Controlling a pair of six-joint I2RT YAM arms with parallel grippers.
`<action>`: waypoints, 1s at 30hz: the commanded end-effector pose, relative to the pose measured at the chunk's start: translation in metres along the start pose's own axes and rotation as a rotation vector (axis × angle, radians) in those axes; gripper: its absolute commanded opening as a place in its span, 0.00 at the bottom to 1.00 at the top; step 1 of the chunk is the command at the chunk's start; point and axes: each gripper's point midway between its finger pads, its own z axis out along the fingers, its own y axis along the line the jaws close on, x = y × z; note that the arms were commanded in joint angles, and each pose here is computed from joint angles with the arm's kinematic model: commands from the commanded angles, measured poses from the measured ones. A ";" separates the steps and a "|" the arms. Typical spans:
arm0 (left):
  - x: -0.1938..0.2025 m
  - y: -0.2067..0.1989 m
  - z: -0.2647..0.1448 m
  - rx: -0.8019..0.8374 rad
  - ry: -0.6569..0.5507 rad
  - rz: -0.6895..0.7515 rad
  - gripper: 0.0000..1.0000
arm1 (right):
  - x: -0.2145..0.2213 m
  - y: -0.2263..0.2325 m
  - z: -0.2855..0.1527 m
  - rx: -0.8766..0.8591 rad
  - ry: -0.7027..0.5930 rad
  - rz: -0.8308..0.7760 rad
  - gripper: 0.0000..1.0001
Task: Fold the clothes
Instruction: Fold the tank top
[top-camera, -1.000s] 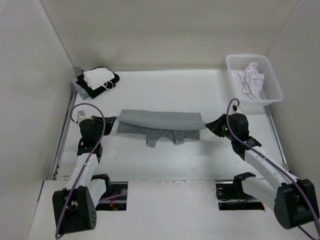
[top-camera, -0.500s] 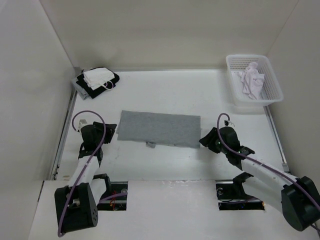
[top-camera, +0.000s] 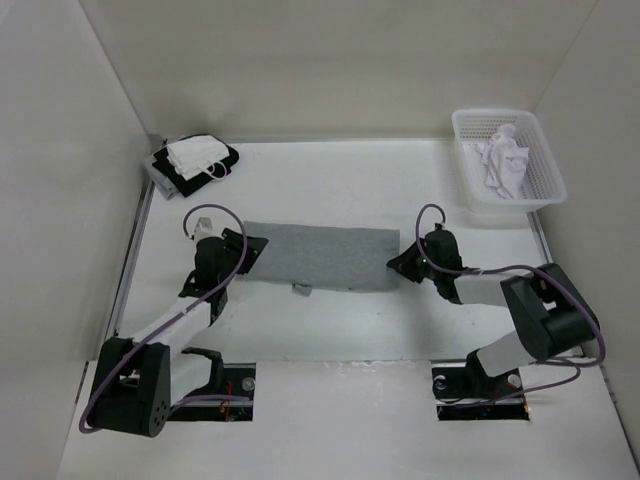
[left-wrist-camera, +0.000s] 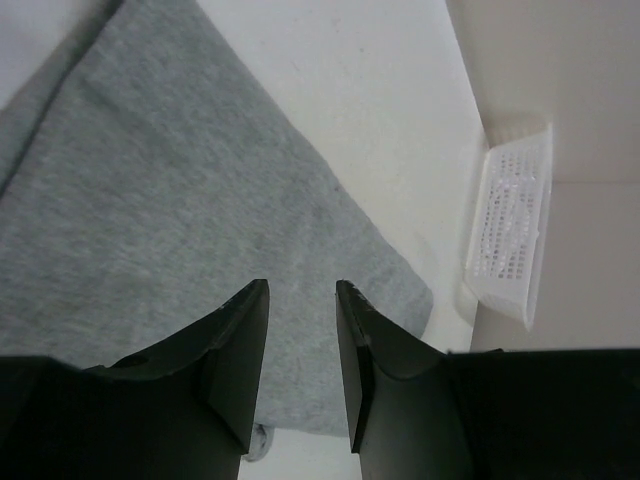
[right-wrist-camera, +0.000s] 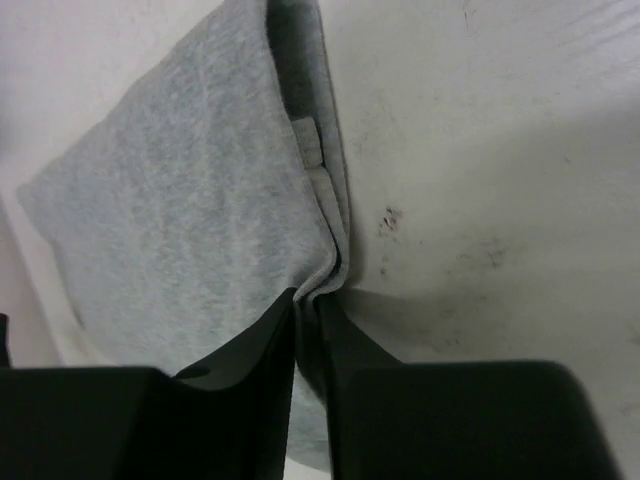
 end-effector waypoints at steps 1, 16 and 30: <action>-0.019 -0.053 0.003 0.157 -0.073 0.045 0.31 | -0.012 0.017 0.009 -0.090 -0.022 0.082 0.10; 0.055 -0.091 -0.005 0.270 0.096 0.072 0.31 | -0.071 0.042 -0.124 -0.009 -0.352 -0.145 0.00; 0.036 -0.083 -0.035 0.326 0.063 0.008 0.31 | 0.027 0.217 -0.042 -0.032 -0.079 -0.603 0.00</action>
